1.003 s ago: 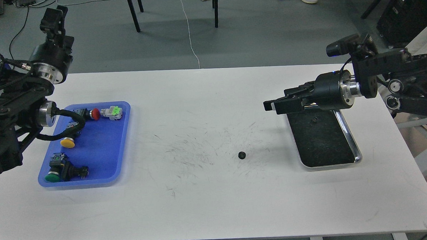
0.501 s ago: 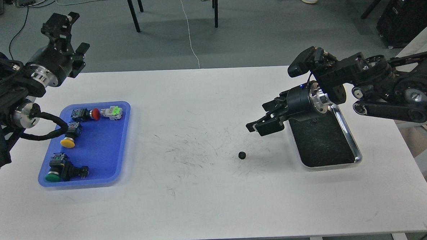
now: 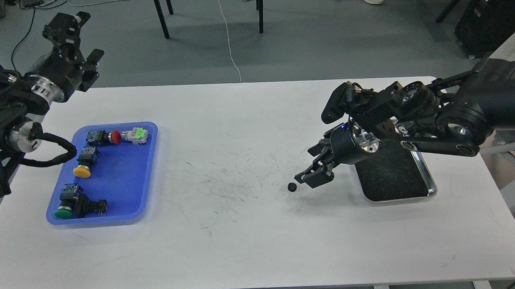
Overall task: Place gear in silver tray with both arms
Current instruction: 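Move the right gripper down to the black gear on the table, then grasp the black gear with the right gripper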
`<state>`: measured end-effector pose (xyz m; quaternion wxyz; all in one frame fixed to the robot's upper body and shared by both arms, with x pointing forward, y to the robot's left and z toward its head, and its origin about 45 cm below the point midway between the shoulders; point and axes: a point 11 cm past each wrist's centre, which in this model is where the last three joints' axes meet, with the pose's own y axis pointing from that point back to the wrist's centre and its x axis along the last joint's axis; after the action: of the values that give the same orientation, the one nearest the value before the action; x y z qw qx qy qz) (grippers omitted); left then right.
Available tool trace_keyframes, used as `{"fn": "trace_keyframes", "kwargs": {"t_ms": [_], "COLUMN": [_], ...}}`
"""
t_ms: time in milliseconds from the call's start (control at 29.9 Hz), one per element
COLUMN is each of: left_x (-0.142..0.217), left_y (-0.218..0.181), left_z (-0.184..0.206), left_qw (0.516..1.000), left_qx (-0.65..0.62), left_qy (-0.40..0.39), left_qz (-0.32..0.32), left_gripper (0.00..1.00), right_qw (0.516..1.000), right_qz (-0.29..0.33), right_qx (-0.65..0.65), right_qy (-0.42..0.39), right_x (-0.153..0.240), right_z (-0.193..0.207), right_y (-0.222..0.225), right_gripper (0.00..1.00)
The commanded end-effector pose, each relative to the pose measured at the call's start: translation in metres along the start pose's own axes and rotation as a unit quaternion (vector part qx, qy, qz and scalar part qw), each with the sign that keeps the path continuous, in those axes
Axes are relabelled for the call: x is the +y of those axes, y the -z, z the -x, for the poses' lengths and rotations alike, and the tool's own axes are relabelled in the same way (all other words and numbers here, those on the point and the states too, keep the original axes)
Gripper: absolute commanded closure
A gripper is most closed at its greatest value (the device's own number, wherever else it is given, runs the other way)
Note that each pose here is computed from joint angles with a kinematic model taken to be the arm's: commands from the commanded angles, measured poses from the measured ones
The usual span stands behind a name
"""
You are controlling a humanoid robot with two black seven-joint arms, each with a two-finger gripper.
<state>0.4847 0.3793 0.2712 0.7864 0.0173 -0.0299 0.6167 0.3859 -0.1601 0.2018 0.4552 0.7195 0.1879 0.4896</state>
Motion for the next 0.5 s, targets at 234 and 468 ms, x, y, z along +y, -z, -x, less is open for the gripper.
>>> {"fn": "trace_keyframes", "kwargs": {"t_ms": [234, 468], "left_x": [0.001, 0.002], "left_y": [-0.002, -0.002], "left_z": [-0.002, -0.006], "left_qw": [1.0, 1.0], "left_qx": [0.0, 0.0], "left_qy": [-0.002, -0.005], "left_qz": [0.002, 0.002], "left_gripper": [0.03, 0.03], "right_qw": [1.0, 0.999], "right_qz": [-0.017, -0.025], "right_qx": [0.015, 0.018], "right_qy": [0.006, 0.016], "right_x": [-0.049, -0.06], "right_z": [-0.006, 0.0], "right_y": [0.019, 0.025], "right_gripper": [0.14, 0.15]}}
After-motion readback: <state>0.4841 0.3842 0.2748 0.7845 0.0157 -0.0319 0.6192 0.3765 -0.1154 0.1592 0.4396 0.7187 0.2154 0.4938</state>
